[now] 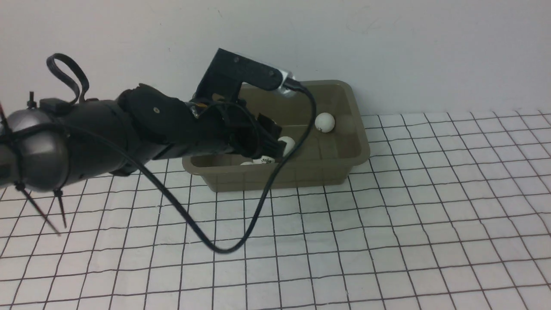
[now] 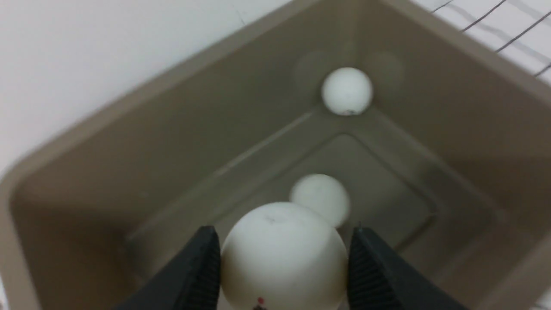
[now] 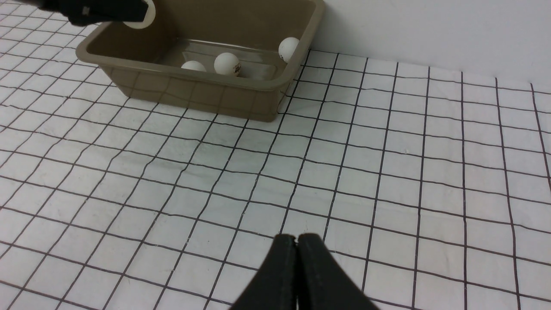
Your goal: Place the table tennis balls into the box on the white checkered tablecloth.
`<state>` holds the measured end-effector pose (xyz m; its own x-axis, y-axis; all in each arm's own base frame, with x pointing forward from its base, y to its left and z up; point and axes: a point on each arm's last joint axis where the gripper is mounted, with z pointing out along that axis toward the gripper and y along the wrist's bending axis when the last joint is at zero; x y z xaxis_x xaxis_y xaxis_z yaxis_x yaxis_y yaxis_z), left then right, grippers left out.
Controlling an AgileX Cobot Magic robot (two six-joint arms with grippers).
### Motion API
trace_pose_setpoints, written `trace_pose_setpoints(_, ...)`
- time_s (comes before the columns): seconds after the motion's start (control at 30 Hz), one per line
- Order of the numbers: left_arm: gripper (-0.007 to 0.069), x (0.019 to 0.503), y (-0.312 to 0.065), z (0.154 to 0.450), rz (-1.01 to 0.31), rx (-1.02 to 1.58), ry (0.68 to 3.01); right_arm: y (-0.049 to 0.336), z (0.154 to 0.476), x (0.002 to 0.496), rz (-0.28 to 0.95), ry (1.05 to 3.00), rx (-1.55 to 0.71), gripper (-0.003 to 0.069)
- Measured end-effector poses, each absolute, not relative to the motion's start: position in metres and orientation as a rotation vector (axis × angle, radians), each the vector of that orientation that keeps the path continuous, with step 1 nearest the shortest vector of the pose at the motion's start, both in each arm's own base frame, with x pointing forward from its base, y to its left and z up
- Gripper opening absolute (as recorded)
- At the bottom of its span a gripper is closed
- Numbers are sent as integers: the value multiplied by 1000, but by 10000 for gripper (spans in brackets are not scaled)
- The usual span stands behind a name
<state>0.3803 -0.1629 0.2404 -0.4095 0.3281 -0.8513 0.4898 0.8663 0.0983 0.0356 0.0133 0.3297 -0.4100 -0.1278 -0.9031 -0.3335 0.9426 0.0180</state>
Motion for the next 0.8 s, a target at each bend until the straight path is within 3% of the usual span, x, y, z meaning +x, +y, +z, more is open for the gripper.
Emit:
trace_pose_setpoints(0.1,357,389,-164,234,-149,649,2013,13,330,36,234,1995,-331,-18)
trace_pose_setpoints(0.33,482,404,-168,212,-73,706,2012,13,330,36,234,1995,-331,-18)
trace_pose_setpoints(0.53,528,407,-166,212,-32,705,1989,13,330,36,225,1994,-332,-18)
trace_pose_setpoints(0.63,513,404,-165,226,-35,697,1961,11,330,36,189,1984,-334,-18)
trace_pose_setpoints(0.8,367,388,-163,270,-100,682,1891,3,333,32,94,1917,-334,-18)
